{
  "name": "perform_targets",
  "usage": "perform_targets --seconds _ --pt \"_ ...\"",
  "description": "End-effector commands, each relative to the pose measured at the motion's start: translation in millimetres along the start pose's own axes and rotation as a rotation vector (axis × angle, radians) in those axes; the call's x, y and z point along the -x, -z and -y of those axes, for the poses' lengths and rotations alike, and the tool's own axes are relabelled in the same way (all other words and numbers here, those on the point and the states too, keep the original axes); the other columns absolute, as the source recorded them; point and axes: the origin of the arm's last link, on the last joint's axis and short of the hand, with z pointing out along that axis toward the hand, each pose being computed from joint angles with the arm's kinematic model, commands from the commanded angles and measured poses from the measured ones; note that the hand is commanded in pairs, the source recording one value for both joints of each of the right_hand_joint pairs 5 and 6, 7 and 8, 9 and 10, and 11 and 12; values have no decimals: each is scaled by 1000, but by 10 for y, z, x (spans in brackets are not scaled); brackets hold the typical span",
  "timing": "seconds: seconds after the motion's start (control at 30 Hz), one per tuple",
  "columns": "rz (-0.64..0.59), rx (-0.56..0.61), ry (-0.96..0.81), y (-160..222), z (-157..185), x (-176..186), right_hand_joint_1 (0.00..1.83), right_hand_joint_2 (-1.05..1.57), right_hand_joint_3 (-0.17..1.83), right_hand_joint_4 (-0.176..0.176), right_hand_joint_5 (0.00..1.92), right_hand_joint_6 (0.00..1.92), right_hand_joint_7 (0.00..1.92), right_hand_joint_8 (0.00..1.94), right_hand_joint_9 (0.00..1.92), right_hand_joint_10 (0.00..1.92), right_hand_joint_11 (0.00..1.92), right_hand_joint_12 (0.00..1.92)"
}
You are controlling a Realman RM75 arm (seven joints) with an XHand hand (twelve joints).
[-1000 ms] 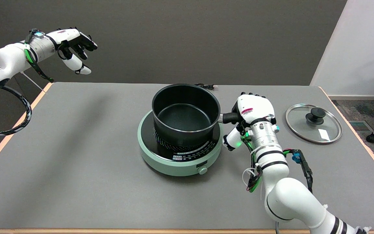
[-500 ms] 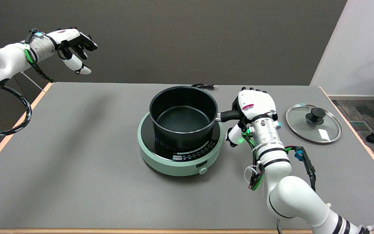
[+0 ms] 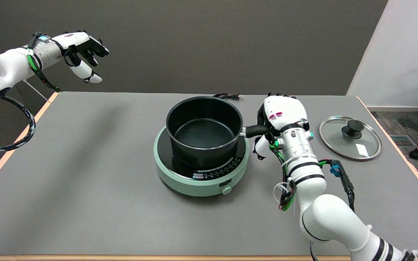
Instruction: Pick up the pot.
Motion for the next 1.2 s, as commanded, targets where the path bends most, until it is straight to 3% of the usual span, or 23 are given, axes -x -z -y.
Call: perform_targets --seconds 0.03,0.2,0.3,0.37,0.47,0.63,0.73,1.2 --pt "-7 -45 19 -5 60 -9 1340 -223 1276 -102 1400 1400 1400 1400 1400 1400 1400 1400" --pt "5 -28 2 -3 43 8 1332 -36 861 -126 1571 1571 1571 1571 1571 1571 1571 1571" --pt "7 -37 4 -4 52 12 1306 -87 800 -120 1571 1571 1571 1571 1571 1571 1571 1571" --pt "9 -43 5 -3 61 19 1278 -339 972 -94 1416 1416 1416 1416 1416 1416 1416 1416" --pt "13 -45 6 5 66 31 1257 -487 1200 -63 1310 1310 1310 1310 1310 1310 1310 1310" --pt "22 -45 6 11 66 56 1231 -603 1406 -32 1208 1208 1208 1208 1208 1208 1208 1208" --pt "25 -48 6 17 75 64 1195 -685 1633 -1 1107 1107 1107 1107 1107 1107 1107 1107" --pt "43 -69 37 174 154 107 1187 -731 1723 15 1057 1057 1057 1057 1057 1057 1057 1057"
